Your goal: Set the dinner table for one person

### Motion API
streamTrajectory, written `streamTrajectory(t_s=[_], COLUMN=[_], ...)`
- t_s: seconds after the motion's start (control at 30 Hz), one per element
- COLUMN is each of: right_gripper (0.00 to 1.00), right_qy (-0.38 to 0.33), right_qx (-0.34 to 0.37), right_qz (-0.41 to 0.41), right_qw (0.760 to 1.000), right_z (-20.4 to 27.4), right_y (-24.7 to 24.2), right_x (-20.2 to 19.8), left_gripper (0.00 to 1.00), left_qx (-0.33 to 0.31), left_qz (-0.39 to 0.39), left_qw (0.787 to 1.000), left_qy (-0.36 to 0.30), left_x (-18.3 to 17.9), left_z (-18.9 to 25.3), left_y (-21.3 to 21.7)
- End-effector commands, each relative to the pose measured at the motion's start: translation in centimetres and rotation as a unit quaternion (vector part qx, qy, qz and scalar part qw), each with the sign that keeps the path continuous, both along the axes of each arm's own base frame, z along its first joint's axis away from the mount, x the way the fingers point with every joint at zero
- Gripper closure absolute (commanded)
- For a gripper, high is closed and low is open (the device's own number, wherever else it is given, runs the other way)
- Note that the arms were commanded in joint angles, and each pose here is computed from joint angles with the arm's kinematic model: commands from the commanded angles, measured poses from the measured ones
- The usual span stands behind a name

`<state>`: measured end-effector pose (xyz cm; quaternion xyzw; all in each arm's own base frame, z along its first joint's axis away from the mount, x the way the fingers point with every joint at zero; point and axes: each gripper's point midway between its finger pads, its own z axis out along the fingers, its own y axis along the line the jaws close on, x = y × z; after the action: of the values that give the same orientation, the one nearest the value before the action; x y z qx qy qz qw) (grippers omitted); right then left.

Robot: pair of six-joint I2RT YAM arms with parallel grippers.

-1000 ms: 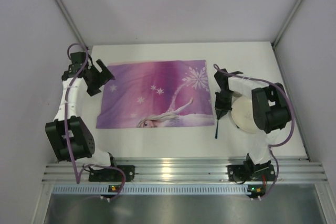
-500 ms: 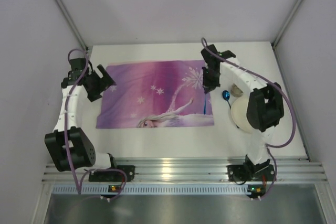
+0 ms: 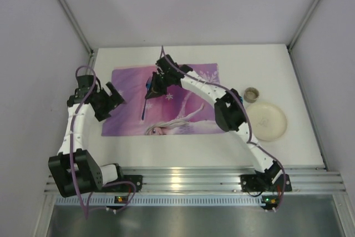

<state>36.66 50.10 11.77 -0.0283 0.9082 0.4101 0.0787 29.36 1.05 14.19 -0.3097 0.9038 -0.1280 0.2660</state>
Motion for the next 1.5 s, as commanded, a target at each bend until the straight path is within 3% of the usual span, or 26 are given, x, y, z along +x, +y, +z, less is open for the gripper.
streamTrajectory(t_s=[0.0, 0.3, 0.47, 0.57, 0.73, 0.77, 0.8, 1.0, 1.03, 1.1, 1.13, 1.2, 1.23, 1.3, 1.33, 1.4, 1.47], right_gripper=[1.00, 1.00, 0.99, 0.92, 0.45, 0.27, 0.01, 0.00, 0.00, 0.00, 0.00, 0.00, 0.00, 0.00, 0.00, 0.00, 0.00], right_qy=[0.016, 0.001, 0.019, 0.021, 0.009, 0.004, -0.001, -0.079, -0.121, -0.143, -0.199, -0.203, -0.233, -0.225, -0.255, -0.225, -0.202], right_qx=[0.112, 0.201, 0.201, 0.194, 0.182, 0.181, 0.182, 0.205, 0.222, 0.201, 0.205, 0.148, 0.123, 0.034, -0.001, -0.120, -0.207], right_qz=[0.006, 0.011, 0.020, 0.027, 0.050, 0.056, 0.060, 0.062, 0.055, 0.026, 0.009, -0.030, -0.053, -0.119, -0.130, -0.183, -0.245], right_qw=[0.994, 0.980, 0.979, 0.980, 0.982, 0.982, 0.982, 0.974, 0.966, 0.969, 0.958, 0.967, 0.963, 0.966, 0.958, 0.949, 0.925], right_z=[3.9, 3.0, 0.2, -1.3, -2.4, -2.3, -2.0, 5.3, 9.9, 11.4, 16.3, 15.6, 17.2, 15.7, 17.3, 13.3, 11.0], right_y=[4.9, 9.8, 10.8, 10.8, 10.6, 10.5, 10.5, 7.8, 5.9, 2.7, -0.7, -5.5, -10.1, -18.0, -21.5, -28.7, -36.9], right_x=[-0.4, -0.1, -0.8, -1.1, -1.7, -1.8, -1.8, 0.7, 2.1, 3.8, 5.3, 6.8, 7.9, 9.6, 8.9, 8.1, 7.0], left_gripper=[0.02, 0.02, 0.02, 0.02, 0.02, 0.02, 0.02, 0.02, 0.02, 0.02, 0.02, 0.02, 0.02, 0.02, 0.02, 0.02, 0.02], left_qx=[0.009, 0.007, 0.008, 0.009, 0.000, -0.003, -0.005, -0.006, -0.005, -0.005, -0.008, -0.007, -0.004, 0.000, 0.004, 0.016, 0.025], left_qz=[-0.004, -0.014, -0.016, -0.016, -0.012, -0.013, -0.012, -0.007, -0.005, -0.005, -0.006, -0.010, -0.016, -0.040, -0.048, -0.061, -0.084], left_qw=[1.000, 1.000, 0.999, 0.999, 0.999, 0.999, 0.999, 1.000, 1.000, 1.000, 1.000, 1.000, 1.000, 0.999, 0.999, 0.998, 0.996], left_qy=[-0.006, 0.022, 0.028, 0.032, 0.031, 0.035, 0.034, 0.022, 0.018, 0.004, -0.002, -0.019, -0.018, -0.020, -0.023, -0.022, -0.022], left_x=[-0.7, -1.8, -1.2, -0.6, 0.7, 0.8, 1.0, 2.7, 3.0, 3.9, 4.3, 5.2, 5.6, 6.1, 6.7, 7.3, 7.9], left_z=[0.6, -0.9, -0.7, -0.5, -0.2, -0.4, -0.3, 0.1, 0.3, 0.5, 0.6, 0.7, 0.4, 0.0, -0.2, -0.7, -1.2], left_y=[0.0, -0.4, -0.3, -0.1, -0.1, -0.2, -0.2, 0.0, 0.1, 0.2, 0.1, -0.1, -0.5, -2.0, -2.4, -3.3, -5.0])
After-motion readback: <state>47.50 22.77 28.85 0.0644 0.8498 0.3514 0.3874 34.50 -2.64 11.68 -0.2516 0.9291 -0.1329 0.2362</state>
